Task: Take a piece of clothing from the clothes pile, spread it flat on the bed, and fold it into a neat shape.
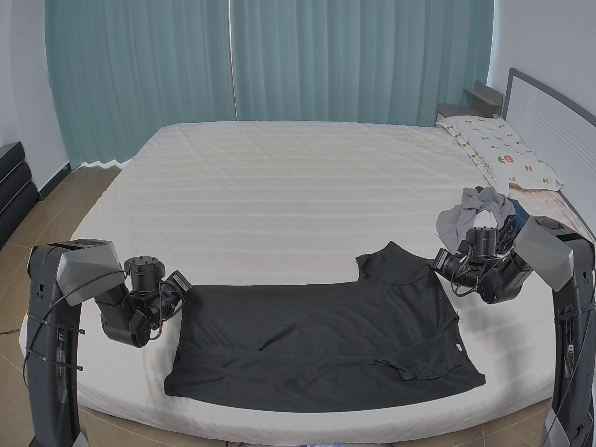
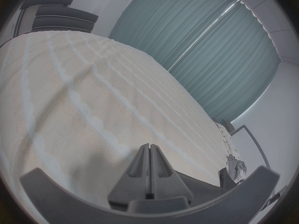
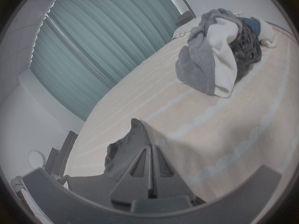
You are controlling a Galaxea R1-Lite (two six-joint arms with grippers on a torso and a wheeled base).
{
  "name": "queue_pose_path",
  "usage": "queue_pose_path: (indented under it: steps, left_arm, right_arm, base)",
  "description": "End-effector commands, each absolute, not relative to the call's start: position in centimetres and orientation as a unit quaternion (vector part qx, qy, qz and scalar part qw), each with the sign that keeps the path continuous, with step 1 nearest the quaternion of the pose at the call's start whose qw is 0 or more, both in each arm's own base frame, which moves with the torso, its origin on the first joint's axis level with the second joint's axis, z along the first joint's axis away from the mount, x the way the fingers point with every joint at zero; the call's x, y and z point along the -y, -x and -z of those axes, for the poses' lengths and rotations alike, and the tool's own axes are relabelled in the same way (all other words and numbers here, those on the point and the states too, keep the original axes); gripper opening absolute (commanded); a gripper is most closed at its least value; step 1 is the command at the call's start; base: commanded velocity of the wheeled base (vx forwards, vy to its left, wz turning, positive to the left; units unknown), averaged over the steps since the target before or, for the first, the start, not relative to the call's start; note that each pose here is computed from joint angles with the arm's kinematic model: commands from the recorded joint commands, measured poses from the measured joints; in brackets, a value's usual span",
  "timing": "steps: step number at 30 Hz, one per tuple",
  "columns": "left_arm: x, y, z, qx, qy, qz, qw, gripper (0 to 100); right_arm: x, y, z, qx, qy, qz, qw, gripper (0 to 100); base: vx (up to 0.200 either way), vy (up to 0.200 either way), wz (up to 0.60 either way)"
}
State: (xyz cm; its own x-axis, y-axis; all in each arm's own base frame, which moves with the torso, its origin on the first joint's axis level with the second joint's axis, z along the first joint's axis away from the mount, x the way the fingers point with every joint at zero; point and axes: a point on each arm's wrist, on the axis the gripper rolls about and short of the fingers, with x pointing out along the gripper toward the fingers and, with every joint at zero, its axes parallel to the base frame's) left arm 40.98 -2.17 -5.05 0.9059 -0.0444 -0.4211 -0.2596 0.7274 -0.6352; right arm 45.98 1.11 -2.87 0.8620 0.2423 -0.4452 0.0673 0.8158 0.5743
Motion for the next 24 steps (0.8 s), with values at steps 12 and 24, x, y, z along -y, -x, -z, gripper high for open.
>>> queue_pose_path:
  steps: [12,24]
  left_arm:
    - [1.4,-40.6,3.2,-0.191,0.364,-0.06,0.909,0]
    - [0.8,-38.1,2.8,-0.215,0.318,-0.018,0.923,0]
  right_arm:
    - [0.3,-43.6,-1.4,-0.226,-0.321,-0.068,0.917,0]
    - [1.9,-39.9,-2.1,-0.263,-0.333,-0.085,0.902,0]
  base:
    - [0.0,0.0,0.0]
    - [0.0,0.0,0.0]
